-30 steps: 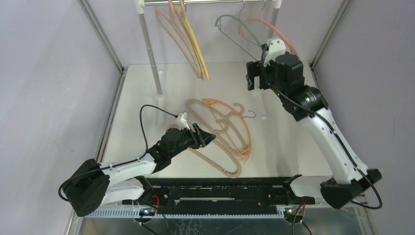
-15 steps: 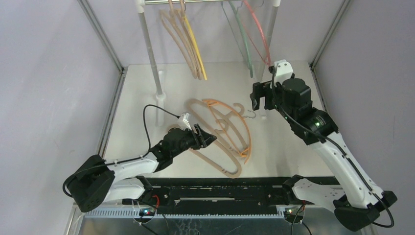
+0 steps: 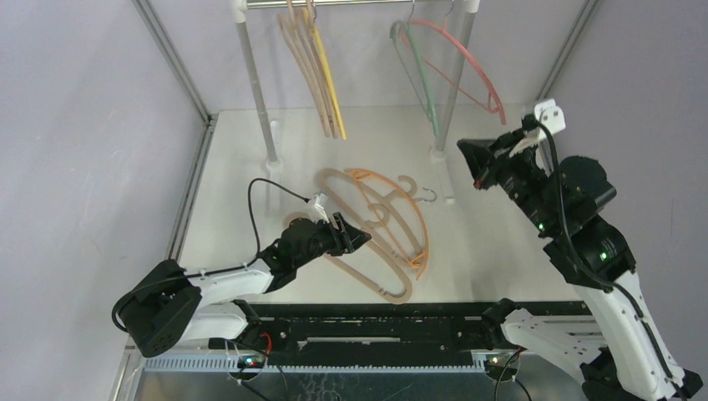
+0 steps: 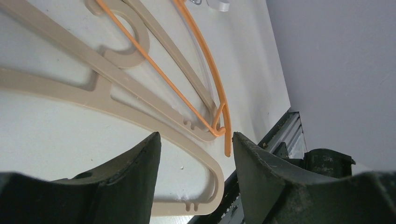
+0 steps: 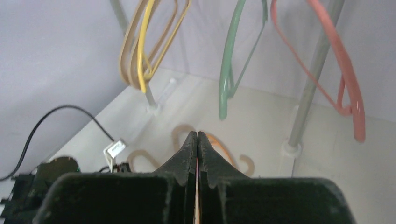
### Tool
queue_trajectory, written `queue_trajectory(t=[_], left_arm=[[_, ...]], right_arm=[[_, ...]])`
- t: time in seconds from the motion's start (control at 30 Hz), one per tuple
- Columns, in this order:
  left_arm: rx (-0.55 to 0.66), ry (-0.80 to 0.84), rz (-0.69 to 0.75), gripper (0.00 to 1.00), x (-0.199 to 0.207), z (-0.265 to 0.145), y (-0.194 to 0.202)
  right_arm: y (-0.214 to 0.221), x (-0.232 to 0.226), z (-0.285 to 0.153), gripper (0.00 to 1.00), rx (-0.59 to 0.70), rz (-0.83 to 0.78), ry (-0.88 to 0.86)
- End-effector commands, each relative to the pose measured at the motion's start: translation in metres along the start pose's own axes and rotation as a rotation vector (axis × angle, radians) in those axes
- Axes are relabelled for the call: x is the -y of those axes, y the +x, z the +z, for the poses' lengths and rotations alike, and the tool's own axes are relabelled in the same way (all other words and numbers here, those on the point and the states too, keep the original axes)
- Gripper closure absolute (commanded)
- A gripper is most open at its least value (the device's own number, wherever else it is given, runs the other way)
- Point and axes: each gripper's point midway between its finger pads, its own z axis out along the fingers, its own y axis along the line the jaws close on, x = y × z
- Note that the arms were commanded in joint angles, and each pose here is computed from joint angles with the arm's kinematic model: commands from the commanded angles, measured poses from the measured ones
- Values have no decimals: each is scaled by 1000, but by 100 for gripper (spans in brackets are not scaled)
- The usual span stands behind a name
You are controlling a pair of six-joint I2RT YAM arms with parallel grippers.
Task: Organize the hangers
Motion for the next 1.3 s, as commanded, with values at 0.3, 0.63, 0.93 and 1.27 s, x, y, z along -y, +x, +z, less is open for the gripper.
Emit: queue_trajectory(t=[0.3,0.63,0.93,1.27], left_arm=[[86,121,30,38,41,-5,-29],[81,110,42,38,36,-8,-26],[54,107,37,37,34,-1,-20],[50,98,46,37,30,1,-18]], right_arm=[[-83,49,127,100,141,-31,111],[-89,69,174,100,234,-34,130],[-97,96,184,100,309,-45,232],[-89,120,218,100,315,-65,312]])
